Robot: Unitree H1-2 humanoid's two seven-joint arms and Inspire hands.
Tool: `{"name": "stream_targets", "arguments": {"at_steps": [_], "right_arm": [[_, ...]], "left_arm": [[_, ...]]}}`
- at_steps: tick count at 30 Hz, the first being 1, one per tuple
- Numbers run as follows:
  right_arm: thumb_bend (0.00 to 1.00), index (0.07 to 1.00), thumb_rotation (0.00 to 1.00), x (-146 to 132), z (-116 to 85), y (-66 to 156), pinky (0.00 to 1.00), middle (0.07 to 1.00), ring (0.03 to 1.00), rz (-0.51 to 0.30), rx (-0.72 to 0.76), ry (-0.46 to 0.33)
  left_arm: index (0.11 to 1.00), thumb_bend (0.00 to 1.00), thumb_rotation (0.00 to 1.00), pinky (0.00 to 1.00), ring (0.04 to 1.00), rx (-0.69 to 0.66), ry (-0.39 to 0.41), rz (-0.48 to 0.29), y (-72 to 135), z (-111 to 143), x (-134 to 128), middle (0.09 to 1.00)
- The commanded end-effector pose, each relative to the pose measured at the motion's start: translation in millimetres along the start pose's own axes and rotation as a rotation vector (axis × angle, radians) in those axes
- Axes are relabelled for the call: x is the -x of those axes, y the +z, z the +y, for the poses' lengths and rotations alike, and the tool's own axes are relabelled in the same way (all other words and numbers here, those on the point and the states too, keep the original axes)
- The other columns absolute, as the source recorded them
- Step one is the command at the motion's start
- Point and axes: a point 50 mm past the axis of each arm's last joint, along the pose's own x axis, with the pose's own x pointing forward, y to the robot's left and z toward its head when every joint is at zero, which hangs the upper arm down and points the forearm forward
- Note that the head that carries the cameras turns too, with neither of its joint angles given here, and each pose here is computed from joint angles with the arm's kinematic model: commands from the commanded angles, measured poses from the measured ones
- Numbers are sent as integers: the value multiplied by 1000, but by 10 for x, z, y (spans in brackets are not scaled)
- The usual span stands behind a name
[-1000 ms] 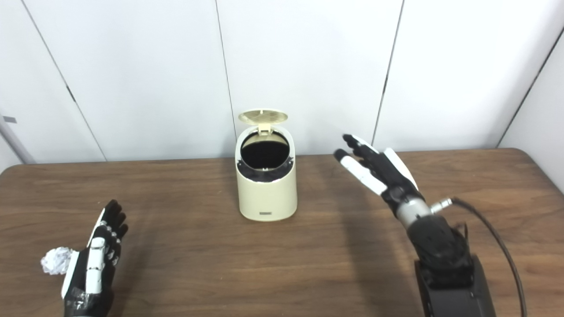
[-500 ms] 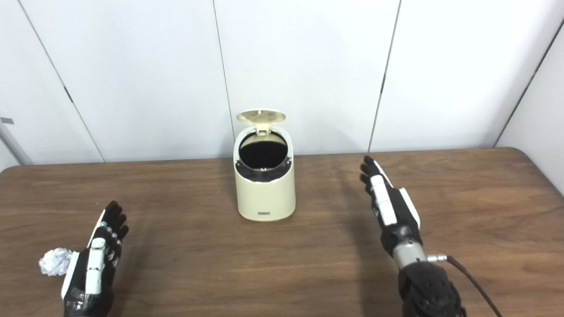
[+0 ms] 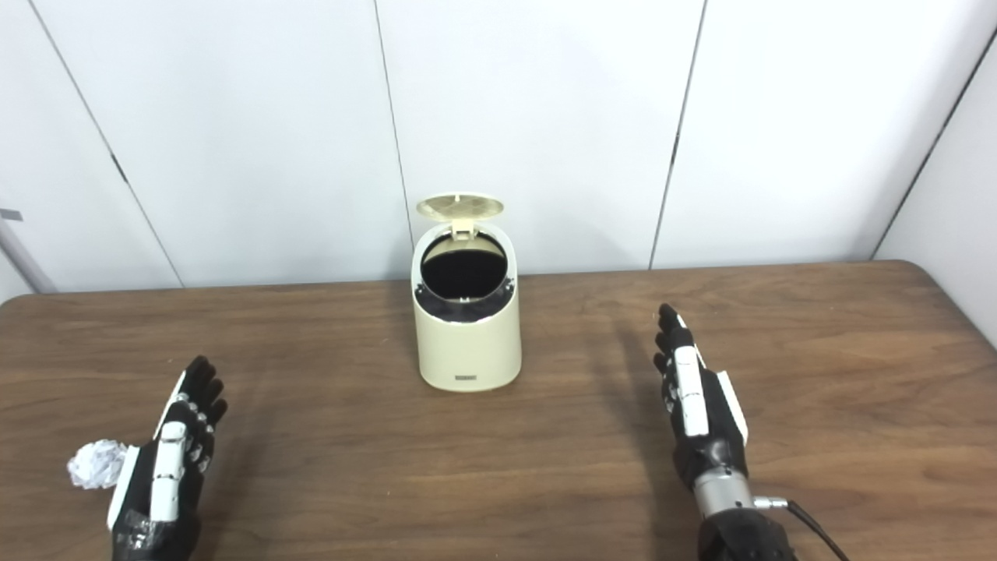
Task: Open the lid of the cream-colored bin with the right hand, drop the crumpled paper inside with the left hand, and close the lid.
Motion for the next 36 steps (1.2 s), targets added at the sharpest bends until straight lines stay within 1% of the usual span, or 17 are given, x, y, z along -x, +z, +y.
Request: {"name": "stream_targets", "arguments": {"at_steps": [1,5,8,17,24,27,32,36], "right_arm": [[472,956,1000,-6,7,130,1000,987,986,-90,1,6],[463,956,1000,59,-18,87,1000,985,985,-80,0,7],[465,954,975,74,-29,58,1000,982,984,-70,-11,1],[462,950,942,97,-64,60,1000,978,986,-56,-23,1],[469,956,933,76,-173,65,1000,982,991,-54,-25,0],[447,960,947,66,-220,57,1000,984,991,-49,-32,-2],[439,972,974,50,-298,36,1000,993,999,-40,-42,12],[452,980,962,28,-353,16,1000,1000,1000,-39,-63,23]], "left_arm": [[1000,350,951,1000,1000,22,11,39,-88,-33,120,1000],[1000,363,939,1000,1000,15,11,40,-87,-37,122,1000],[1000,353,950,1000,1000,13,12,43,-81,-40,121,1000],[993,379,948,1000,1000,3,10,39,-62,-65,106,1000],[986,388,943,1000,993,-4,7,31,-65,-132,85,992],[972,421,929,993,982,-11,10,41,-57,-175,82,981],[987,437,915,990,985,-13,5,43,-31,-248,73,987],[990,446,913,994,990,-20,4,44,-30,-302,65,993]]}}
